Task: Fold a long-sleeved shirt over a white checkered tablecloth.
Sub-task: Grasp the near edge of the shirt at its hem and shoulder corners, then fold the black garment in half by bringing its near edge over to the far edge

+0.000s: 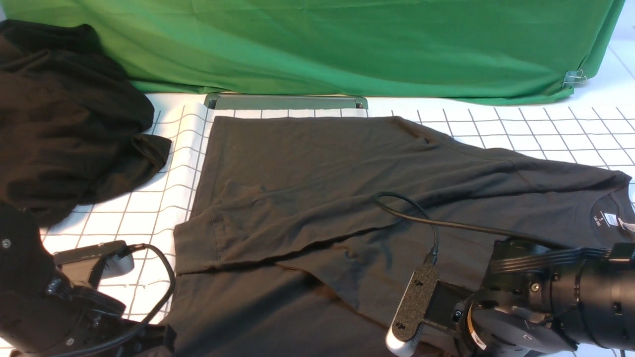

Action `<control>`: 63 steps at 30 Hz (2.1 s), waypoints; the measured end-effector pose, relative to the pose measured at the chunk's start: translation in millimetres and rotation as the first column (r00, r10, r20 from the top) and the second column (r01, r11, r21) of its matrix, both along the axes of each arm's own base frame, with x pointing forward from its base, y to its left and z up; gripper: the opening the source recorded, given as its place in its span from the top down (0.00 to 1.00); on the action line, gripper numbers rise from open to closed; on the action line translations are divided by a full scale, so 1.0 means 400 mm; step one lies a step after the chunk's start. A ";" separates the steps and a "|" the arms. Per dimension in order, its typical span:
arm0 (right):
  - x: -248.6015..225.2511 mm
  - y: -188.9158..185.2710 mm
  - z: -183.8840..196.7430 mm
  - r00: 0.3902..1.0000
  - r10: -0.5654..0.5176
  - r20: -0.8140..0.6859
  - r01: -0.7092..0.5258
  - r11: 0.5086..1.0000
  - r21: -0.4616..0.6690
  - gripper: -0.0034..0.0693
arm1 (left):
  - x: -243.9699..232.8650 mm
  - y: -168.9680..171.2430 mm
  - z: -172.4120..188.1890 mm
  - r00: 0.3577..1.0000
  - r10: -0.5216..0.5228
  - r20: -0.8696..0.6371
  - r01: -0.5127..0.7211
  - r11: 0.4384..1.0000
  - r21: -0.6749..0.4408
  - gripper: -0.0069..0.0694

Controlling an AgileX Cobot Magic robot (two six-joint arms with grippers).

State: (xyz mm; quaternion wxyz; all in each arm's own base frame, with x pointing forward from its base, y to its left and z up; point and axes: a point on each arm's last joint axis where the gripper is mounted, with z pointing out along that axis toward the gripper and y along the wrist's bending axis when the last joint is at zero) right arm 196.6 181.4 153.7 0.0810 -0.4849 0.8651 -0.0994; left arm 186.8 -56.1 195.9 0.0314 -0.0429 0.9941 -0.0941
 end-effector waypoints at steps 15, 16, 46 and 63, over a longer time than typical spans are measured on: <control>0.004 0.003 0.055 0.996 -0.068 -0.049 0.065 0.996 -0.065 0.89 | 0.024 -0.004 0.105 0.988 -0.098 0.121 0.099 0.995 0.001 0.89; -0.005 -0.001 0.072 0.995 -0.082 -0.063 0.079 0.995 -0.054 0.89 | 0.019 -0.004 0.124 0.985 -0.105 0.135 0.106 0.994 -0.002 0.89; 0.259 -0.099 0.331 0.916 -0.388 0.101 0.345 0.891 0.294 0.89 | 0.282 -0.030 0.235 0.891 0.055 0.450 -0.001 0.993 -0.118 0.89; 0.606 -0.069 0.156 0.873 -0.469 0.132 0.409 0.853 0.324 0.89 | 0.701 0.005 0.077 0.900 0.171 0.400 -0.117 0.981 -0.154 0.89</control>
